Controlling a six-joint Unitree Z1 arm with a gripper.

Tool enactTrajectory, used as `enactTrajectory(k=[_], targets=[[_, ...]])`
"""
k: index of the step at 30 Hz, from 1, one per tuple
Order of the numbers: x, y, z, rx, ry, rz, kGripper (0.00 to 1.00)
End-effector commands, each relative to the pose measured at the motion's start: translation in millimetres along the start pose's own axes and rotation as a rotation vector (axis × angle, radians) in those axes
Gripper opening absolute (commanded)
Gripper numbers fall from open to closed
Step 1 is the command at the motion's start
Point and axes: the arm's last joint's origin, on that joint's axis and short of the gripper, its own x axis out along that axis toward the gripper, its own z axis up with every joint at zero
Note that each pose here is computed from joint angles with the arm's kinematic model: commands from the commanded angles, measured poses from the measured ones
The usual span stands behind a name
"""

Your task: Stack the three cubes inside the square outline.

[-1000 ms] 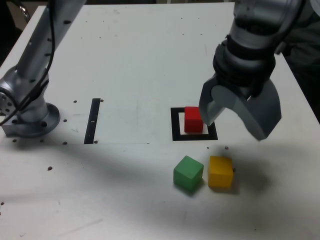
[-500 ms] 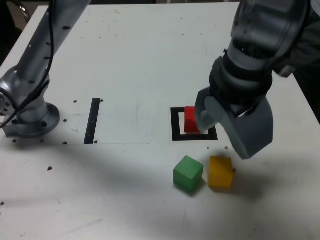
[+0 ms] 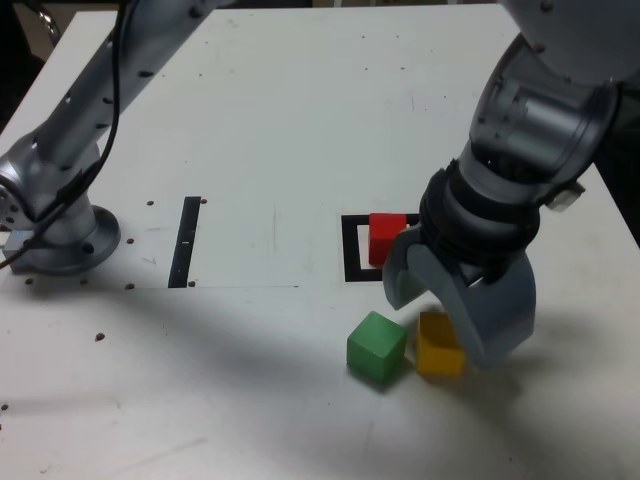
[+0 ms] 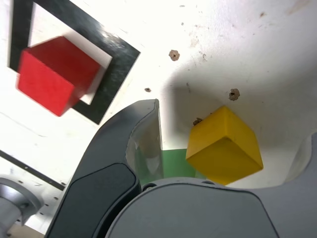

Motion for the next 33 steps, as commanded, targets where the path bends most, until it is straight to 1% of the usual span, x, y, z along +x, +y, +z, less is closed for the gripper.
enactTrajectory(k=[1, 5, 10, 14, 21, 25, 28, 33], targets=[[6, -1, 3, -0.008, -0.006, -0.011, 0.95], [11, -1, 4, -0.020, -0.010, -0.017, 0.92], [12, -1, 5, -0.041, -0.010, -0.017, 0.83], [13, 0, 6, -0.058, -0.011, -0.019, 0.70], [16, -2, 11, -0.077, -0.015, -0.026, 0.44], [16, -3, 13, -0.078, -0.018, -0.024, 0.33], [16, -3, 13, -0.078, -0.018, -0.023, 0.29], [15, -3, 13, -0.078, -0.018, -0.023, 0.28]])
